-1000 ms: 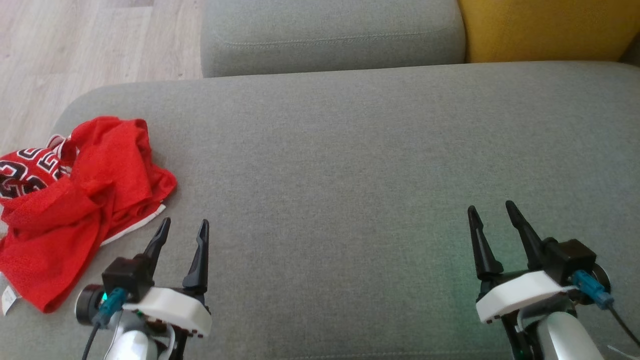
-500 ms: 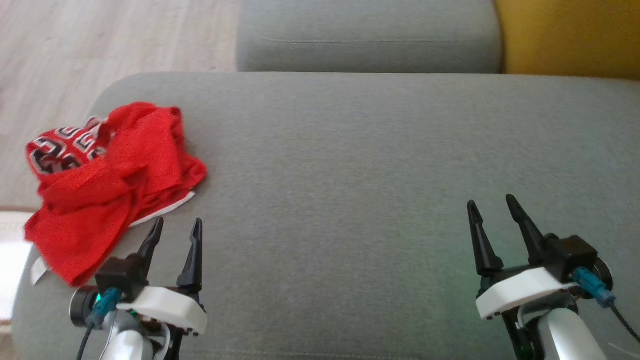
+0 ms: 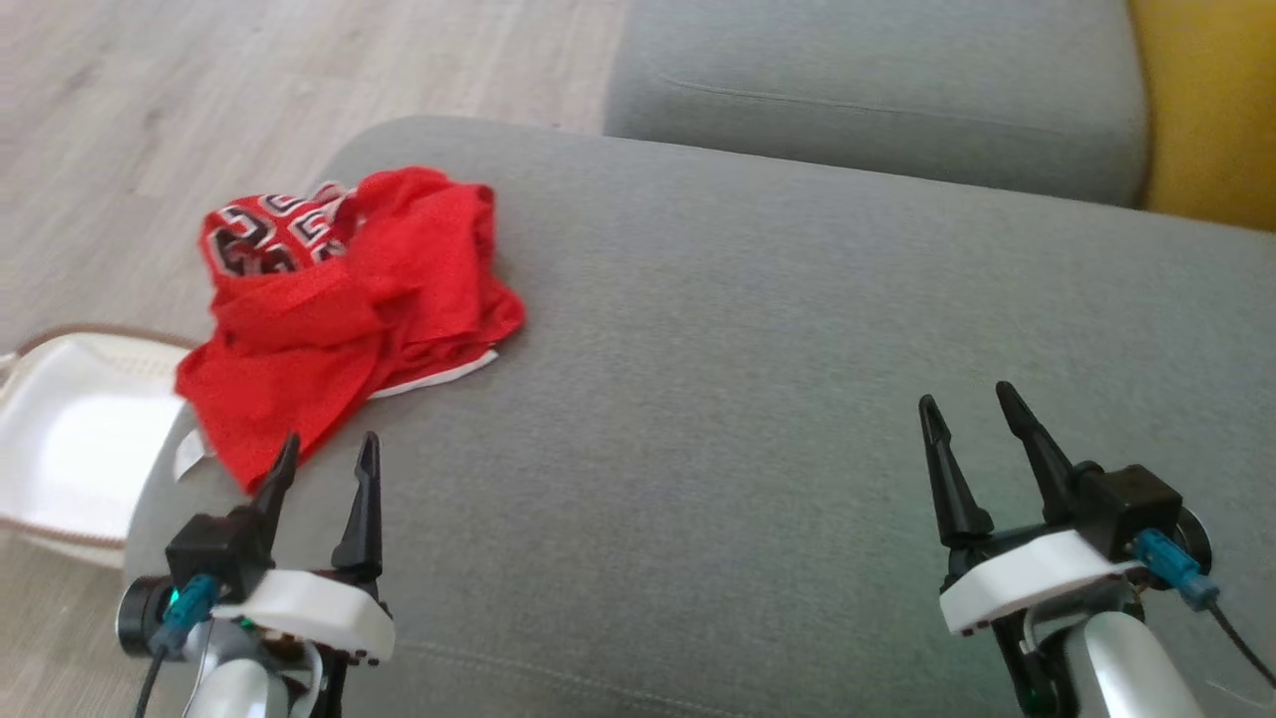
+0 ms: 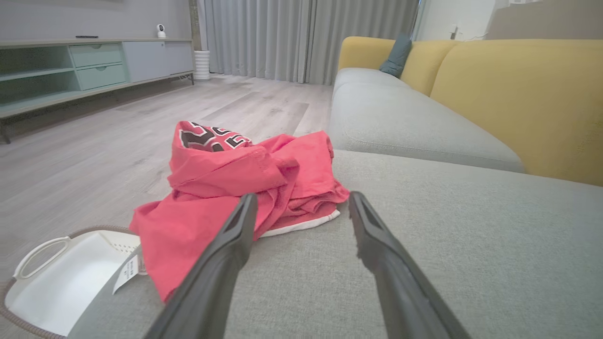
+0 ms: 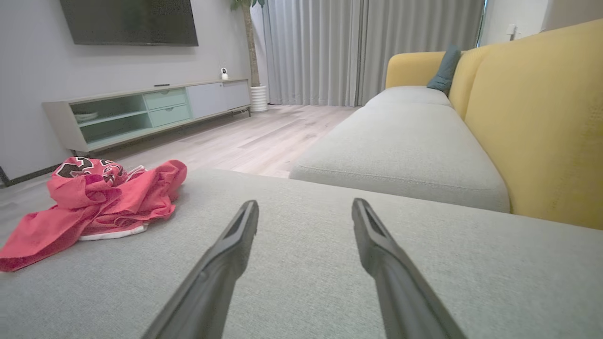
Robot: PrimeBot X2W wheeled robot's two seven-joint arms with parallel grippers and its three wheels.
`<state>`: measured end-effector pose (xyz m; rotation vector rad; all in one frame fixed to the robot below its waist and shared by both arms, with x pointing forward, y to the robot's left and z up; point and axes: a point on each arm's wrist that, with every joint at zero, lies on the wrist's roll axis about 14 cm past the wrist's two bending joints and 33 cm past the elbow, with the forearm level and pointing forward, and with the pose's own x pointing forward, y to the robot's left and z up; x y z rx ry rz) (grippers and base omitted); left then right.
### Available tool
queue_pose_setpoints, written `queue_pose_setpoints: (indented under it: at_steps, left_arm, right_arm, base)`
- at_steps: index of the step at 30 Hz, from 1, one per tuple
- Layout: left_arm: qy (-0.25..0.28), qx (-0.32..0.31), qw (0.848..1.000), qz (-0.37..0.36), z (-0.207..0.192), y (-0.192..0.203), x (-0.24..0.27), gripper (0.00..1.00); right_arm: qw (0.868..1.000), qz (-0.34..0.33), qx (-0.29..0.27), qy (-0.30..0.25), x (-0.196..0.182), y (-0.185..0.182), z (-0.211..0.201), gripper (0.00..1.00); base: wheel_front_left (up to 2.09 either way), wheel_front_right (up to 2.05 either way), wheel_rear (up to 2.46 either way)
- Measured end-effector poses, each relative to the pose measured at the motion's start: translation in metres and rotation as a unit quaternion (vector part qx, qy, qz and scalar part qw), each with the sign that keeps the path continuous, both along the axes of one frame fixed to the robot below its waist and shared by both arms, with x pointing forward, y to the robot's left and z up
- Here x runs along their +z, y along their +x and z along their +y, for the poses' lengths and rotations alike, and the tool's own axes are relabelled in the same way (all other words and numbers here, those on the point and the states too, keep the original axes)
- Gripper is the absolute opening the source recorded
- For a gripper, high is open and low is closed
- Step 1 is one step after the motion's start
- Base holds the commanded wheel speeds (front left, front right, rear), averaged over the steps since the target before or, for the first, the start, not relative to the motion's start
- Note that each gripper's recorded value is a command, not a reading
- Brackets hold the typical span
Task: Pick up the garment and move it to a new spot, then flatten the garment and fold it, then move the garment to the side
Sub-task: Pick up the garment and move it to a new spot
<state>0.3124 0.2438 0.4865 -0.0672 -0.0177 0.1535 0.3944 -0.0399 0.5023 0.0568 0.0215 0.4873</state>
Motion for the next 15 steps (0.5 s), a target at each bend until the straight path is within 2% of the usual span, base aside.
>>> queue_pose_setpoints:
  at_steps: [15]
  left_arm:
    - [0.0,0.058,0.998,-0.003,0.032,-0.027,0.001,1.0]
  right_arm:
    - [0.999,0.0,0.052,0.001,0.002,0.0,0.039,1.0]
  base:
    - [0.0,0.0,0.0]
